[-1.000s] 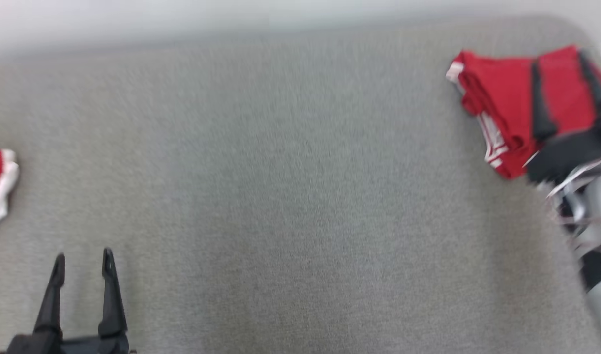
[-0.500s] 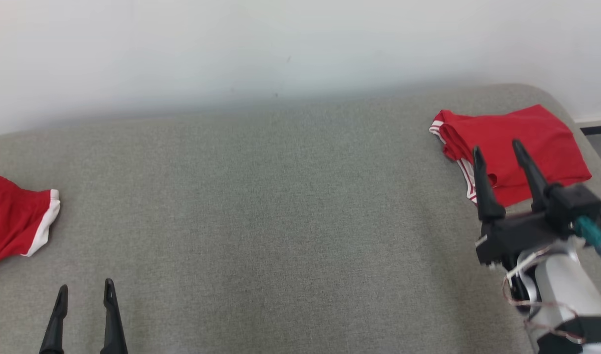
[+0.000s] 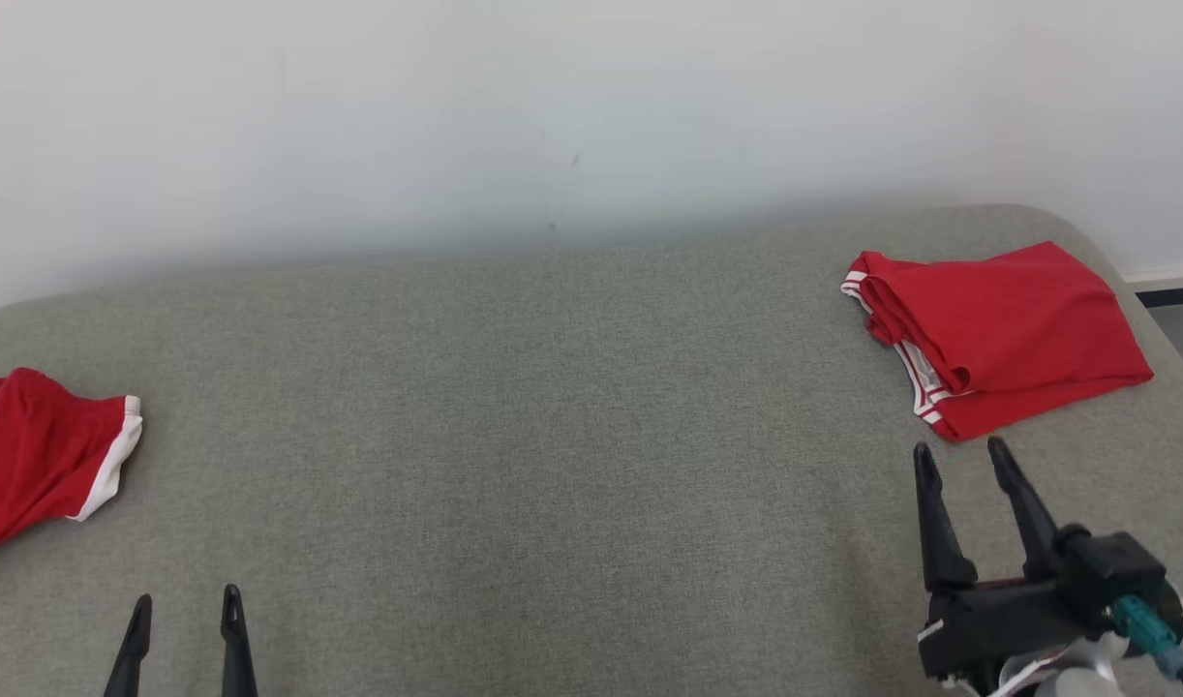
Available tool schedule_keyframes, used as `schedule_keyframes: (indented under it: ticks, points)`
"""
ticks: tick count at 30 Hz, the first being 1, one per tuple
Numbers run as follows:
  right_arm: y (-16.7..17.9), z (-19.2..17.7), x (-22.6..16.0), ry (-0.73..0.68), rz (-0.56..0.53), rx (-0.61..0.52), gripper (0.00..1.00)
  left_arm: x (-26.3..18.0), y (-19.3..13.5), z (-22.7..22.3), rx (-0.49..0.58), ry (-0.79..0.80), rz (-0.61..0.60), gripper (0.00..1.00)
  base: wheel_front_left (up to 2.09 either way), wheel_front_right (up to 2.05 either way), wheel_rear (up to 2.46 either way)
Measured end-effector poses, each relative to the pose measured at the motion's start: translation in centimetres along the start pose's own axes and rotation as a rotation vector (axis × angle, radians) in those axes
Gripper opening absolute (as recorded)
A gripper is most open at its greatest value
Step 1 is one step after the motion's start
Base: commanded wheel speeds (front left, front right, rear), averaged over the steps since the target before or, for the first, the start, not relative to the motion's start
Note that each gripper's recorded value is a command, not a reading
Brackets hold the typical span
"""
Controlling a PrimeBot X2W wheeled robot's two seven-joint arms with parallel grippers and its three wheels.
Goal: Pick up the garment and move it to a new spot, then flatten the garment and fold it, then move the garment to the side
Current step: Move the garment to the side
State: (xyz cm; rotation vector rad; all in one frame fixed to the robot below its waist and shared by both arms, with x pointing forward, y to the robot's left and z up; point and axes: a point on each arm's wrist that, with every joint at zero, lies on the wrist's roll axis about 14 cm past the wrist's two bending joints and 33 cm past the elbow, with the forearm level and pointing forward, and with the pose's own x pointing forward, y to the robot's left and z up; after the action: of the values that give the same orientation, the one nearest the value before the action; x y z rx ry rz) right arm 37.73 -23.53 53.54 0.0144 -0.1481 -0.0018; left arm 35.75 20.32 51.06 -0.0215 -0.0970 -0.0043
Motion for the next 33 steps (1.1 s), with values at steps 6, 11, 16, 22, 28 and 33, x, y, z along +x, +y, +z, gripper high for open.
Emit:
schedule_keyframes:
  ticks: [6,11,16,22,28,33]
  points:
    - [0.7,-1.3,-1.9,0.029,-0.02,0.04,1.0,-0.4,-0.2,-0.5,0.029,0.021,-0.028,1.0,0.0,0.0,0.0]
    - [1.0,-2.3,-3.0,0.059,-0.032,0.058,1.0,-0.6,-0.1,-0.8,0.036,0.033,-0.037,1.0,0.0,0.0,0.0]
    - [1.5,-3.1,-3.7,0.084,-0.036,0.074,1.0,-0.9,0.1,-1.3,0.036,0.049,-0.029,1.0,0.0,0.0,0.0]
    - [2.1,-3.5,-3.9,0.095,-0.03,0.087,1.0,-1.1,0.2,-1.6,0.034,0.058,-0.025,1.0,0.0,0.0,0.0]
    - [2.3,-3.7,-4.0,0.099,-0.028,0.089,1.0,-1.3,0.3,-1.9,0.033,0.07,-0.023,1.0,0.0,0.0,0.0]
    - [2.4,-3.8,-4.1,0.103,-0.028,0.094,1.0,-1.3,0.4,-1.9,0.032,0.067,-0.016,1.0,0.0,0.0,0.0]
